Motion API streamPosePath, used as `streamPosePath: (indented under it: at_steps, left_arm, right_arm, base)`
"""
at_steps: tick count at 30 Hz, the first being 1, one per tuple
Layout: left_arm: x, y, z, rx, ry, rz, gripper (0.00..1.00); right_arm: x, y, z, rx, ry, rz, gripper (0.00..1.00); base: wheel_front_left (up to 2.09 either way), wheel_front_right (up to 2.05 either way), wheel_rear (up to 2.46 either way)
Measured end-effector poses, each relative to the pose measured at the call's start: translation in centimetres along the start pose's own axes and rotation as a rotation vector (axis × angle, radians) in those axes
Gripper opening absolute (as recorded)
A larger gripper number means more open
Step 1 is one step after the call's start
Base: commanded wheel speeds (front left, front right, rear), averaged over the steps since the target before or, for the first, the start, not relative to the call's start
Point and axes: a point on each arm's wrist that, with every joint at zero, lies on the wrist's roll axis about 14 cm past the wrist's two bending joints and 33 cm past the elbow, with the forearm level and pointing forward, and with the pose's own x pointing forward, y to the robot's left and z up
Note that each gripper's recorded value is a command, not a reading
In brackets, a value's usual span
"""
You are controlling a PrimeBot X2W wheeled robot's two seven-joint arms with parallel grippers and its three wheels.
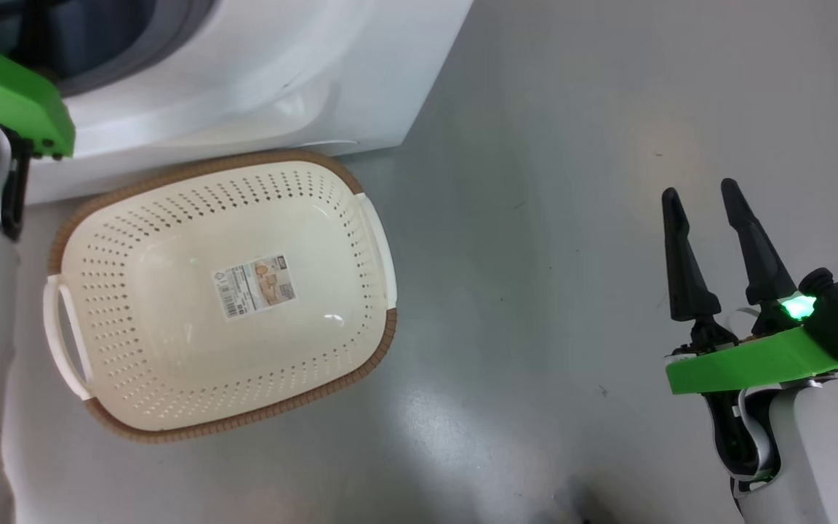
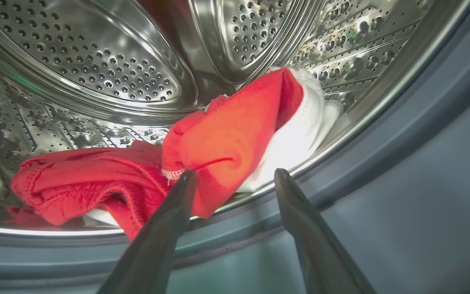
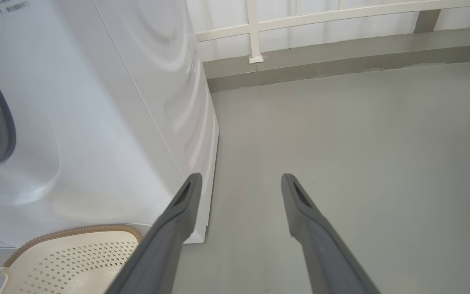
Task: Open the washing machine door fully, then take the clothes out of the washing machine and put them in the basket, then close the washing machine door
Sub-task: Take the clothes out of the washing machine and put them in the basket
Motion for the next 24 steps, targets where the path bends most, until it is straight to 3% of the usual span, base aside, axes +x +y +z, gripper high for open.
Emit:
streamPosePath:
  at_steps: [12,13,14,17,24]
  left_arm:
    - [2.0,0.2,-0.5,0.017,0.019,0.016,1.00]
    - [2.1,0.3,-0.6,0.018,0.020,0.019,0.93]
    - [2.2,0.3,-0.7,0.019,0.022,0.019,0.55]
    - [2.3,0.0,-0.8,0.015,0.026,0.014,0.00]
    - [2.2,0.1,0.2,0.004,0.005,0.021,0.00]
  right_arm:
    - [0.0,-0.5,0.1,-0.007,0.001,-0.009,1.00]
    - [-0.1,-0.5,0.2,-0.007,0.001,-0.011,1.00]
    - [-0.1,-0.6,0.2,-0.009,-0.001,-0.014,1.00]
    - [0.0,-0.8,0.8,-0.013,-0.014,-0.016,1.00]
    - [0.0,-0.6,1.0,-0.011,-0.021,-0.013,1.00]
  base:
    - [0.00,0.00,0.00]
    - [0.00,0.00,0.00]
    - [0.00,0.00,0.00]
    - [0.00,0.00,0.00]
    - [0.00,0.00,0.00]
